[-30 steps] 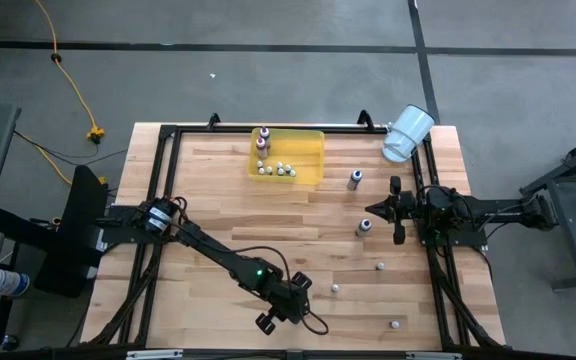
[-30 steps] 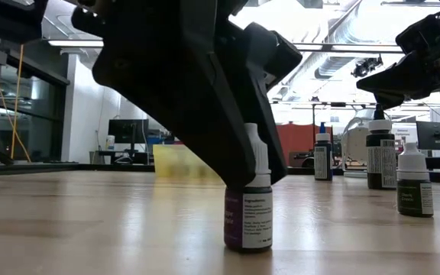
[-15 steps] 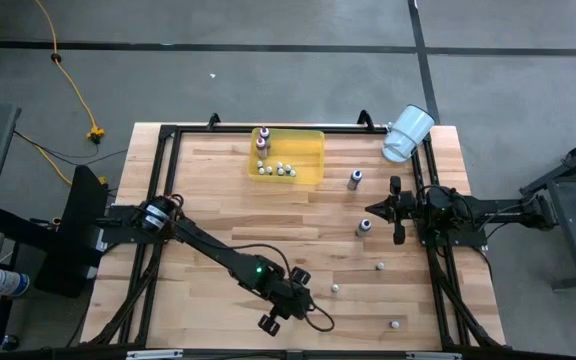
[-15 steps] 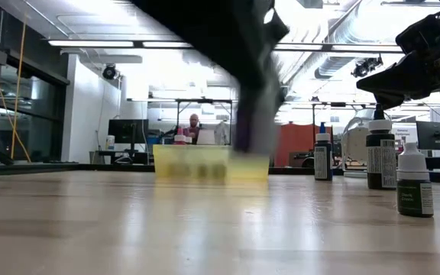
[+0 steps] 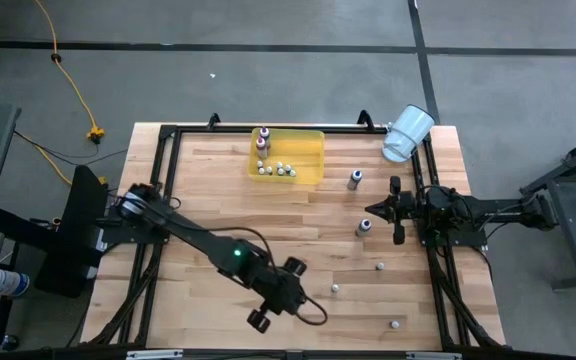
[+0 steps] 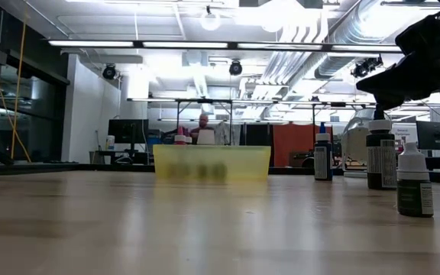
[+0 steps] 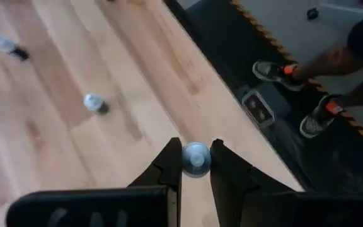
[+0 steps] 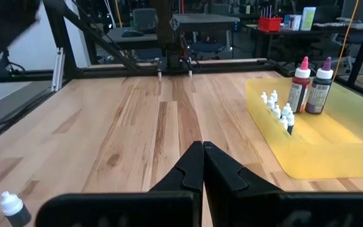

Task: Pick & Place food coloring
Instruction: Put the small violet food coloring into the yellow container

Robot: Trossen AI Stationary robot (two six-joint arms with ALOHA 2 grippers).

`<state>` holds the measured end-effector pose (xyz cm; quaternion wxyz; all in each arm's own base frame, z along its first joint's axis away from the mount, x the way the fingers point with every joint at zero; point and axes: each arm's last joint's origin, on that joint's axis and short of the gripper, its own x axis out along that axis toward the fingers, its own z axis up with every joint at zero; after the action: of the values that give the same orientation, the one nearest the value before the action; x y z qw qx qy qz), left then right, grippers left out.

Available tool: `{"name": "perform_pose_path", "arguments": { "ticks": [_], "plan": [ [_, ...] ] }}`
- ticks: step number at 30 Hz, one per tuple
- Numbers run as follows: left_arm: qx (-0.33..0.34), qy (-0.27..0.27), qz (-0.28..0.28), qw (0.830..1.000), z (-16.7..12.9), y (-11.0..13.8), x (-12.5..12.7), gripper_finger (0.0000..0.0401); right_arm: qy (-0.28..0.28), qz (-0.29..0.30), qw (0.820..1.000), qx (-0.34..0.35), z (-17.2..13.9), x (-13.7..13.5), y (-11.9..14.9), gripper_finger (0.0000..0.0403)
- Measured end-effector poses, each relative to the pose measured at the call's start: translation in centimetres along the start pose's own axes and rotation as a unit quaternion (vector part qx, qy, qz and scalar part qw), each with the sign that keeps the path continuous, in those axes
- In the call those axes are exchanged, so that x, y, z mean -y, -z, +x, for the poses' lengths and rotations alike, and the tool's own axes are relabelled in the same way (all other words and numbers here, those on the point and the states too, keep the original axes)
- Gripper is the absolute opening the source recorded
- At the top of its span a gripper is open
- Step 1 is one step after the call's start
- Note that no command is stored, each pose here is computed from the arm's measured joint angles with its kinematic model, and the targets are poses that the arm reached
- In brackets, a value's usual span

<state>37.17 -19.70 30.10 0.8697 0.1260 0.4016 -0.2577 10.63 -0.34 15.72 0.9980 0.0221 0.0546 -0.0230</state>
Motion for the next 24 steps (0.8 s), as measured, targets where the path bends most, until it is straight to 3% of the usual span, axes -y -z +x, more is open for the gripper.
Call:
{"name": "perform_pose_path", "arguments": {
  "ticks": [9,17,21,24],
  "plan": [
    [0.01,-0.044,-0.043,0.998,-7.1,0.4,-1.6,0.0042,0.0,0.0,1.0,-0.002,0.0,0.0,0.0,0.0],
    [0.037,-0.094,-0.126,0.987,-11.1,2.0,-5.4,0.0042,0.0,0.0,1.0,-0.003,0.0,0.0,0.1,0.0],
    [0.042,-0.129,-0.212,0.968,-12.0,3.6,-8.7,0.0042,0.0,0.0,1.0,-0.005,0.1,0.0,0.1,0.0],
    [0.035,-0.158,-0.287,0.944,-12.1,5.3,-11.6,0.0042,0.0,0.0,1.0,-0.005,0.1,0.0,0.1,0.0]
  ]
}}
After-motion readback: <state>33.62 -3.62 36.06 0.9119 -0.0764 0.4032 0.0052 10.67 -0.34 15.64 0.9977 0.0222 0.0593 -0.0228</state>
